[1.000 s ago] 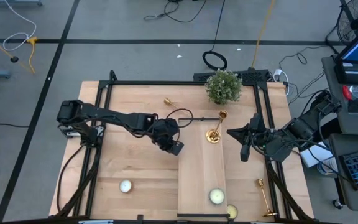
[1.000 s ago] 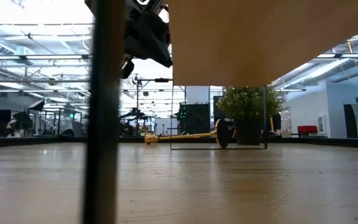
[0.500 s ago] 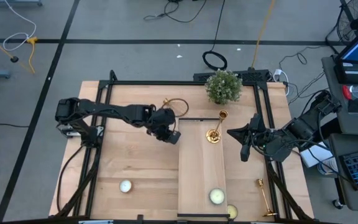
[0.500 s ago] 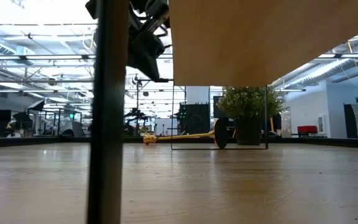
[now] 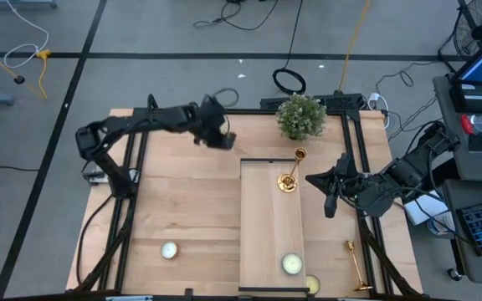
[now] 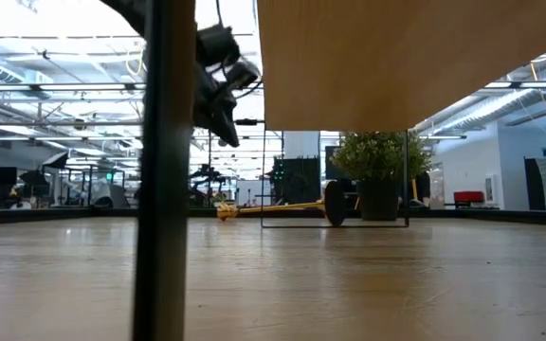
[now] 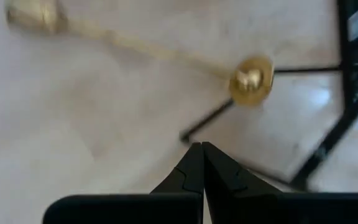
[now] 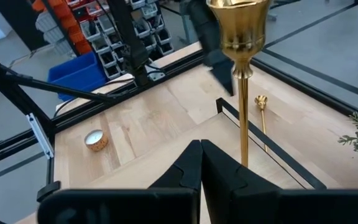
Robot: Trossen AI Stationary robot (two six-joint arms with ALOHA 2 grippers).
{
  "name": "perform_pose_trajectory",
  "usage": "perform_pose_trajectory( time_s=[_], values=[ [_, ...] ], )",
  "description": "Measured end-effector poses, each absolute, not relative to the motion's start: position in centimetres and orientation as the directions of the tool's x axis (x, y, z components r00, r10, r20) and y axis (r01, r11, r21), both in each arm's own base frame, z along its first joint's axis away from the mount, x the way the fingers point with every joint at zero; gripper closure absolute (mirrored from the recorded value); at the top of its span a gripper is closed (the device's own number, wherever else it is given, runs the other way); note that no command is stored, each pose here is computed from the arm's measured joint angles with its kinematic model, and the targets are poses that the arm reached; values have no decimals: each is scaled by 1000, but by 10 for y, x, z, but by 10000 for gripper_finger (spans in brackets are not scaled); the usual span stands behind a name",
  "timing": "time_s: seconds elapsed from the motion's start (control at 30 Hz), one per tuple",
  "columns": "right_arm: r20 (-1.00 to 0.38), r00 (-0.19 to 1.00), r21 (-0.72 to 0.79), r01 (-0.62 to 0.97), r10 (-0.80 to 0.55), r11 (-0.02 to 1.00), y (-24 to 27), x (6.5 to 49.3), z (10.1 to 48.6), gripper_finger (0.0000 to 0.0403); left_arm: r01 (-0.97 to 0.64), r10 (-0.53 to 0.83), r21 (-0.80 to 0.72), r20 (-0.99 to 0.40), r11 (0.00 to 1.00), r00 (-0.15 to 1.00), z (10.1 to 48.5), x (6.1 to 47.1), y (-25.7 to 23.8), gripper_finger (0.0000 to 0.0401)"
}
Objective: Pick & Place candle stick holders
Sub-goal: Put the top gold candle holder on the shelf
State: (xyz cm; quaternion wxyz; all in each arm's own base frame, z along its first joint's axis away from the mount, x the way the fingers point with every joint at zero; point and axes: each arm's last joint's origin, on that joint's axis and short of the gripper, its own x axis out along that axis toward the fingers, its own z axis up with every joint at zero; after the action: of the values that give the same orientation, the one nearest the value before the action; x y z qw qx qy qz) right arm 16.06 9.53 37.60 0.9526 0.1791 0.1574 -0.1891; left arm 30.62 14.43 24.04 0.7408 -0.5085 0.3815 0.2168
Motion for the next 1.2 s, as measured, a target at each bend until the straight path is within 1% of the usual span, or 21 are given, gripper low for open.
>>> perform_pose_trajectory(
  time_s=[0.13, 0.27, 0.37, 0.43, 0.53, 0.67, 0.73, 0.8, 0.9, 0.97, 1.07, 1.13, 1.2],
  values=[
    [-352, 877, 285, 433, -327, 855, 94, 161, 377, 403, -631, -89, -636, -732, 443, 675, 237, 290, 185, 401],
    [-324, 873, 297, 459, -364, 837, 92, 163, 379, 403, -639, -70, -607, -749, 472, 659, 225, 271, 215, 401],
    [-301, 865, 316, 488, -402, 813, 90, 164, 381, 403, -623, -93, -616, -743, 482, 662, 218, 264, 231, 401],
    [-287, 863, 338, 498, -416, 799, 89, 166, 382, 403, -602, -98, -612, -738, 513, 668, 215, 267, 239, 401],
    [-285, 862, 309, 496, -419, 811, 90, 167, 382, 403, -556, -106, -584, -740, 591, 664, 215, 282, 249, 401],
    [-274, 852, 296, 517, -447, 803, 88, 170, 382, 403, -486, -123, -480, -792, 730, 598, 222, 307, 255, 401],
    [-273, 847, 298, 526, -457, 796, 86, 170, 382, 403, -400, -110, -385, -821, 832, 560, 229, 318, 257, 401],
    [-274, 843, 296, 532, -463, 793, 84, 171, 382, 403, -305, -68, -258, -853, 917, 517, 236, 323, 259, 401],
    [-274, 839, 295, 539, -470, 789, 83, 172, 382, 403, -115, -38, -109, -868, 987, 495, 240, 323, 262, 401],
    [-274, 838, 290, 540, -473, 790, 82, 172, 382, 403, 43, -73, -60, -857, 997, 511, 241, 324, 260, 401],
    [-274, 838, 282, 540, -473, 793, 82, 172, 382, 403, 167, -96, -13, -858, 986, 505, 243, 329, 250, 400],
    [-274, 838, 275, 539, -473, 796, 82, 172, 382, 403, 215, -90, 14, -882, 977, 463, 241, 334, 240, 398],
    [-271, 836, 273, 543, -478, 794, 82, 172, 382, 403, 275, -71, 44, -915, 961, 397, 237, 339, 228, 398]
  ],
)
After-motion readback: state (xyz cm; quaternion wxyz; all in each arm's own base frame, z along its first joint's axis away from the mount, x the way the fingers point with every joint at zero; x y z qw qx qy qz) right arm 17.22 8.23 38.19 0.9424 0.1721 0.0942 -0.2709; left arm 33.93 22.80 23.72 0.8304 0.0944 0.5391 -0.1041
